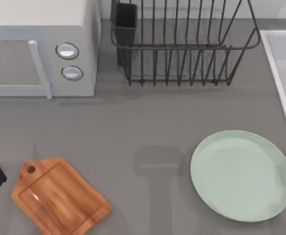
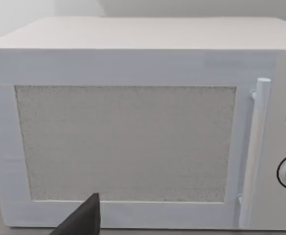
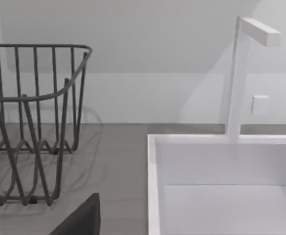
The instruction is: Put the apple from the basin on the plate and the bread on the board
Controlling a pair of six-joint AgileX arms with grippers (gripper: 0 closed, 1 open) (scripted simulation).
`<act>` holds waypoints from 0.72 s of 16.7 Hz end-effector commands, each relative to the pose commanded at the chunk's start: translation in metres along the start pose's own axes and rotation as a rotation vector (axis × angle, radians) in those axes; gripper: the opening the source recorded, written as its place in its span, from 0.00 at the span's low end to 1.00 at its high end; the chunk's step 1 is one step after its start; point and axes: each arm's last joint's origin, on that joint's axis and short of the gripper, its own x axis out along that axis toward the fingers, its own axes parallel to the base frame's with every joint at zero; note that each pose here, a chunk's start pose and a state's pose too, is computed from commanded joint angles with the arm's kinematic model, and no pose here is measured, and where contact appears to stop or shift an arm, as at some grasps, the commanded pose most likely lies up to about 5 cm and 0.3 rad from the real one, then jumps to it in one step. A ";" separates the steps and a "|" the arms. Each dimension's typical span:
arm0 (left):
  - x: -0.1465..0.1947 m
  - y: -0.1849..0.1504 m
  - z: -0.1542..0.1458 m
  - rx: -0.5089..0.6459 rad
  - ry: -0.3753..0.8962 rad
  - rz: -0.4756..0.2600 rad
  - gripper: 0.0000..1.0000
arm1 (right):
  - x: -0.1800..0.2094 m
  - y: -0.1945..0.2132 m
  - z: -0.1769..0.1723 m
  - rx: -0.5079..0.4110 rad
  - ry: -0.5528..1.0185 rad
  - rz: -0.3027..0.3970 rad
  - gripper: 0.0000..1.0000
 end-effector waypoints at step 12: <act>0.000 0.000 0.000 0.000 0.000 0.000 1.00 | 0.077 -0.024 0.108 -0.087 0.594 -0.092 1.00</act>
